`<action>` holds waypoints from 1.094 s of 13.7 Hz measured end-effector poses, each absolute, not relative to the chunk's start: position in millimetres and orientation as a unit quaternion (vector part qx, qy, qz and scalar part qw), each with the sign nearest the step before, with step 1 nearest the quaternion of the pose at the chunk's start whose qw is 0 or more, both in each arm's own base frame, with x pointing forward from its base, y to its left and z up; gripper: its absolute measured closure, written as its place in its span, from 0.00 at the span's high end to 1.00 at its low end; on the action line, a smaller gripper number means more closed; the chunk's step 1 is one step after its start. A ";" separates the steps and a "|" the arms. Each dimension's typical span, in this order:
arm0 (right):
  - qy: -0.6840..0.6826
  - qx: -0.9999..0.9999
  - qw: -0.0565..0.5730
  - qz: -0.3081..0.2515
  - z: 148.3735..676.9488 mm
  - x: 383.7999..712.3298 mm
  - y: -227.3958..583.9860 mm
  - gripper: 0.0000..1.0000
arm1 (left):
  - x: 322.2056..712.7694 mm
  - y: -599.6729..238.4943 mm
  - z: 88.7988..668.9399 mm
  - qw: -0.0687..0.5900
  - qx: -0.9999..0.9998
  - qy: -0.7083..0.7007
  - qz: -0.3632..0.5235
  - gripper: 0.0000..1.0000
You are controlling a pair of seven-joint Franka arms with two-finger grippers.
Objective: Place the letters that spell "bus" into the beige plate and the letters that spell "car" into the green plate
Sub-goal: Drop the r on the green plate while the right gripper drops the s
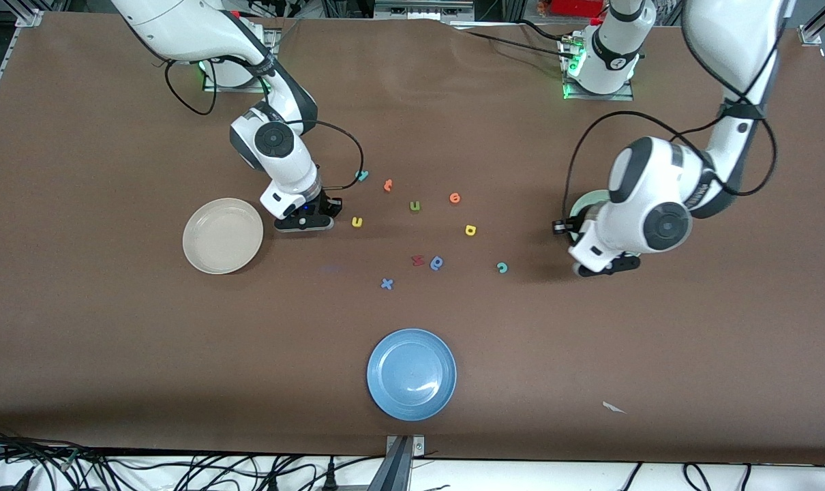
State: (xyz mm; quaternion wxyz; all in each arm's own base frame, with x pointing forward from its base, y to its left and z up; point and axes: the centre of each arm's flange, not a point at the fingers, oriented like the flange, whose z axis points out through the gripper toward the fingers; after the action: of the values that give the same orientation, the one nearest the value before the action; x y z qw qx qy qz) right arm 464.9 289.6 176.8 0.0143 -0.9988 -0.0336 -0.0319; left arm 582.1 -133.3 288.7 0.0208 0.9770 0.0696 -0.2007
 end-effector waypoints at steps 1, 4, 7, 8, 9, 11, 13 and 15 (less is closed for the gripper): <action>-0.039 -0.999 0.010 -0.035 179.8 468.2 285.9 0.22 | 582.4 -114.8 285.0 0.014 0.977 0.054 -0.206 0.10; -0.092 -0.995 -0.035 -0.034 215.1 496.0 244.5 0.22 | 575.3 -67.2 265.9 0.008 0.974 0.018 -0.225 0.10; -0.152 -0.986 -0.064 -0.038 258.7 526.9 173.5 0.22 | 564.5 -26.7 239.4 0.003 0.969 -0.003 -0.247 0.10; -0.169 -0.982 -0.069 -0.036 265.2 532.8 153.2 0.22 | 561.7 -18.5 228.4 -0.006 0.968 -0.011 -0.252 0.10; -0.184 -0.980 -0.072 -0.033 266.7 536.3 136.3 0.22 | 560.1 -14.8 216.1 -0.011 0.968 -0.015 -0.251 0.10; -0.195 -0.978 -0.074 -0.020 258.9 533.7 117.2 0.27 | 555.8 -14.3 191.7 -0.010 0.969 -0.019 -0.245 0.10; -0.198 -0.977 -0.072 -0.008 247.9 524.9 116.1 0.46 | 553.9 -15.0 183.1 -0.008 0.969 -0.019 -0.246 0.11; -0.201 -0.977 -0.071 -0.003 243.1 520.4 117.9 0.66 | 555.9 -15.4 185.5 -0.008 0.970 -0.020 -0.242 0.24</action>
State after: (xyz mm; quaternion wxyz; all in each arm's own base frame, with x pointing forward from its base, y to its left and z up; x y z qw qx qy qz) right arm 520.4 117.9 243.1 -0.0706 -0.9770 -0.2009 -0.0035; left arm 555.9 -15.4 185.5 -0.0081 0.9700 -0.0198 -0.2421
